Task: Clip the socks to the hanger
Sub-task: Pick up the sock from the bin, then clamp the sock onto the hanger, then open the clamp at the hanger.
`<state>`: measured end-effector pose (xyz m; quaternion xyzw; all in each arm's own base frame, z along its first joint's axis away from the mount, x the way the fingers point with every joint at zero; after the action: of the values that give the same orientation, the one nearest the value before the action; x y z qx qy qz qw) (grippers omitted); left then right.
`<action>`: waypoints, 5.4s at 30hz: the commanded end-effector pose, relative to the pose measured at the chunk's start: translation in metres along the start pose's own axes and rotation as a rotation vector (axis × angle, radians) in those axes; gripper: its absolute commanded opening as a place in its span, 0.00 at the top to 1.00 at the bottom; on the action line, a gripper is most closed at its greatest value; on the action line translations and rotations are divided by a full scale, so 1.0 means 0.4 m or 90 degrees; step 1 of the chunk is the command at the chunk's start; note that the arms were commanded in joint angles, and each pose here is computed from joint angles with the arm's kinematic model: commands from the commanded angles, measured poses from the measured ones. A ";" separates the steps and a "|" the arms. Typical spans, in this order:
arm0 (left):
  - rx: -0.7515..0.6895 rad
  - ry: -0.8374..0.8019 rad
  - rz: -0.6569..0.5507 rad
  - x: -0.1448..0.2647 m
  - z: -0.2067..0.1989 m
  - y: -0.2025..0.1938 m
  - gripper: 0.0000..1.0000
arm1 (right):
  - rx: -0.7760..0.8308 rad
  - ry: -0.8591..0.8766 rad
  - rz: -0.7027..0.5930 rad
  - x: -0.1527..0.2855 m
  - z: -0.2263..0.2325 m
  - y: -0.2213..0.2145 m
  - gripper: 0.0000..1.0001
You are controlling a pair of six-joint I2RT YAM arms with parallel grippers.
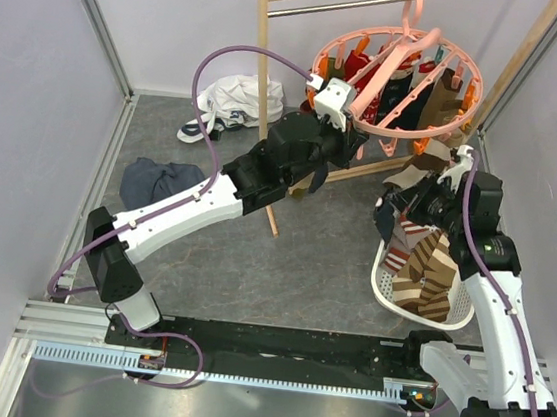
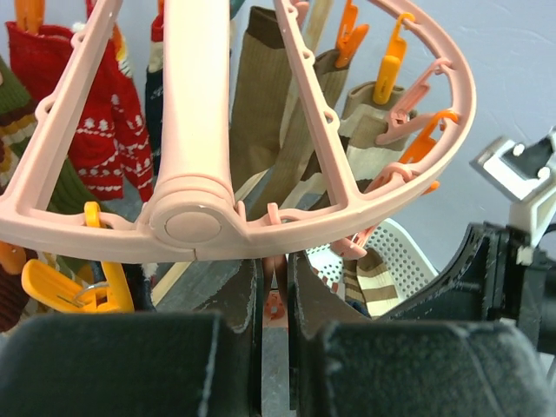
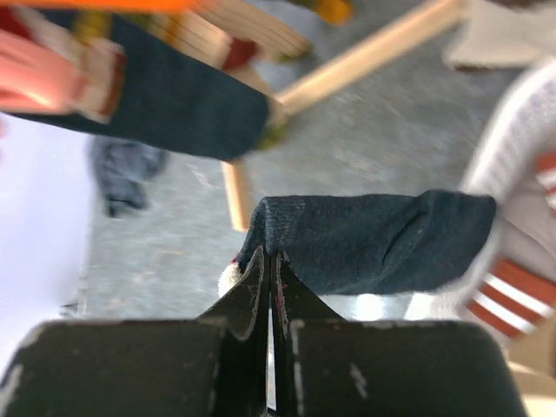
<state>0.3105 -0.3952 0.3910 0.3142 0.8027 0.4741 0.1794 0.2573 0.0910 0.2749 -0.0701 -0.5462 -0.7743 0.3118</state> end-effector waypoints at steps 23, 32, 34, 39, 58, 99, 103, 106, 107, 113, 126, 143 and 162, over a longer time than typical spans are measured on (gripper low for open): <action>0.068 -0.123 -0.050 0.008 -0.088 0.046 0.98 | -0.054 0.203 -0.158 0.006 0.153 0.204 1.00; 0.067 -0.126 -0.066 -0.017 -0.082 0.024 0.98 | -0.052 0.222 -0.157 0.002 0.172 0.219 1.00; 0.064 -0.124 -0.065 -0.027 -0.082 0.012 0.98 | -0.051 0.226 -0.154 -0.003 0.176 0.220 1.00; 0.053 -0.114 -0.071 -0.041 -0.074 0.003 0.98 | -0.047 0.235 -0.153 -0.001 0.187 0.227 1.00; -0.022 -0.047 -0.097 -0.048 -0.015 -0.009 0.98 | -0.036 0.243 -0.174 0.036 0.209 0.259 1.00; 0.101 -0.074 -0.076 -0.001 -0.077 0.055 0.35 | -0.030 0.244 -0.208 0.026 0.198 0.255 0.94; 0.086 -0.051 -0.087 0.016 -0.062 0.072 0.26 | -0.005 0.234 -0.208 0.025 0.192 0.248 0.75; 0.071 -0.040 -0.083 0.027 -0.053 0.076 0.21 | 0.031 0.220 -0.191 0.024 0.181 0.225 0.59; 0.069 -0.035 -0.083 0.029 -0.048 0.079 0.21 | 0.042 0.216 -0.189 0.026 0.178 0.221 0.54; 0.062 -0.012 -0.072 0.040 -0.023 0.080 0.18 | 0.163 0.185 -0.175 0.055 0.154 0.172 0.38; 0.046 0.024 -0.028 0.062 0.047 0.084 0.17 | 0.270 0.040 -0.221 0.067 0.068 0.200 0.36; 0.050 0.023 -0.019 0.135 0.079 0.113 0.17 | 0.354 0.113 -0.302 0.007 0.079 0.248 0.34; 0.098 -0.069 0.012 0.184 -0.017 0.115 0.17 | 0.370 0.220 -0.335 -0.017 0.120 0.247 0.62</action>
<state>0.2856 -0.3372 0.4095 0.3528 0.8157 0.4270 0.1668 0.3096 0.1113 0.3595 0.2560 -0.6815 -0.6540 0.2055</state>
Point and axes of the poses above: each gripper's point midway between its finger pads, its own x axis back along the fingers, its own z axis along the line the jaws close on, y = z × x, the point moved 3 cm from there along x, back along the fingers, and after that the axes turned 15 degrees about x, right-handed, at the moved point
